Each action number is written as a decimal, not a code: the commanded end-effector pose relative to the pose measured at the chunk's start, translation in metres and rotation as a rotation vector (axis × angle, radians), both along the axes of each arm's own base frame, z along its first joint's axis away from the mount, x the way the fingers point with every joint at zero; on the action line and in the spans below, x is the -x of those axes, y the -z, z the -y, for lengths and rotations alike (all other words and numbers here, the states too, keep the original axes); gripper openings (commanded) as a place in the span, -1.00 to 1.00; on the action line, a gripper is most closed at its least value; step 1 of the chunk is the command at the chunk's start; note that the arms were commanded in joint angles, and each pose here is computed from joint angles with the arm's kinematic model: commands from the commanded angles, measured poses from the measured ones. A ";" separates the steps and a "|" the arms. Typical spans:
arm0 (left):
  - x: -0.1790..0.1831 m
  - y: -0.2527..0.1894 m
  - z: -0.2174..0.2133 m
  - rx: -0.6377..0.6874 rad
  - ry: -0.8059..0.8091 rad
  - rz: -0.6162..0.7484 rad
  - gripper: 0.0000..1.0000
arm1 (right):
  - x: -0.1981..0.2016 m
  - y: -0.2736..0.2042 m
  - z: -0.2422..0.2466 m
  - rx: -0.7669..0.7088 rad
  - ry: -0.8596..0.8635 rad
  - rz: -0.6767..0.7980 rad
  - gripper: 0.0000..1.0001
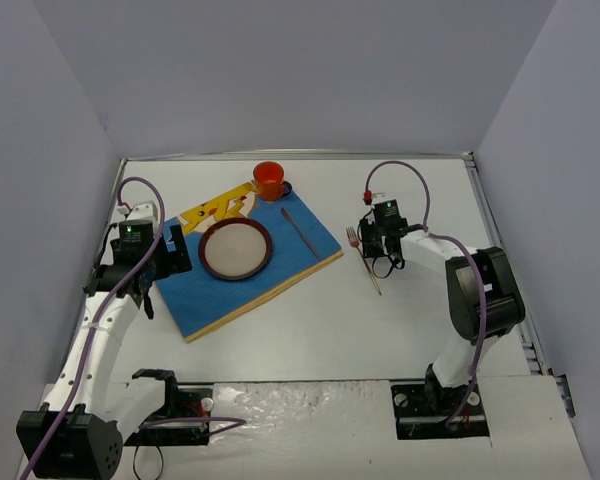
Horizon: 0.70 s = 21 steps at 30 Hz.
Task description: Set the dinner table for one person
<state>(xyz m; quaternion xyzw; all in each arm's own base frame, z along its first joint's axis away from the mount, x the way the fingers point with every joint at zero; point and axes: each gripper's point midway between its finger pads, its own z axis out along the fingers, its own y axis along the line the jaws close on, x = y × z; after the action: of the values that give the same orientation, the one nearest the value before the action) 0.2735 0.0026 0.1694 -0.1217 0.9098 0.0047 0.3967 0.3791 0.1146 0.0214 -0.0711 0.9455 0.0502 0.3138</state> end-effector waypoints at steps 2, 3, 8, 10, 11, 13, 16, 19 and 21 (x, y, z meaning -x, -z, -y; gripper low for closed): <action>-0.009 -0.017 0.001 -0.001 0.005 0.063 0.94 | -0.012 -0.038 -0.021 -0.091 -0.058 0.106 -0.44; -0.009 -0.017 0.001 -0.001 0.005 0.063 0.94 | -0.012 -0.037 -0.020 -0.085 -0.054 0.105 -0.44; -0.009 -0.017 0.001 -0.001 0.005 0.061 0.94 | -0.010 -0.027 -0.022 -0.084 -0.074 0.080 -0.44; -0.009 -0.017 0.001 -0.001 0.004 0.061 0.94 | -0.008 -0.021 -0.025 -0.093 -0.086 0.062 -0.43; -0.009 -0.017 0.001 0.000 0.004 0.062 0.94 | -0.008 -0.018 -0.026 -0.094 -0.090 0.053 -0.43; -0.009 -0.017 0.001 -0.002 0.004 0.061 0.94 | -0.006 -0.011 -0.027 -0.087 -0.096 0.033 -0.44; -0.009 -0.017 0.001 -0.002 0.004 0.062 0.94 | -0.004 -0.001 -0.028 -0.077 -0.103 0.010 -0.44; -0.009 -0.017 0.001 -0.002 0.004 0.062 0.94 | -0.003 0.006 -0.026 -0.062 -0.096 -0.006 -0.47; -0.009 -0.017 0.001 -0.001 0.005 0.062 0.94 | -0.002 0.009 -0.024 -0.053 -0.092 -0.012 -0.52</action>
<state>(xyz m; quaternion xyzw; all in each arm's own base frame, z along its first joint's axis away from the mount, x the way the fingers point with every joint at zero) 0.2735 0.0026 0.1694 -0.1216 0.9098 0.0048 0.3967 0.3770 0.1355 0.0120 -0.0969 0.9434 0.0920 0.3036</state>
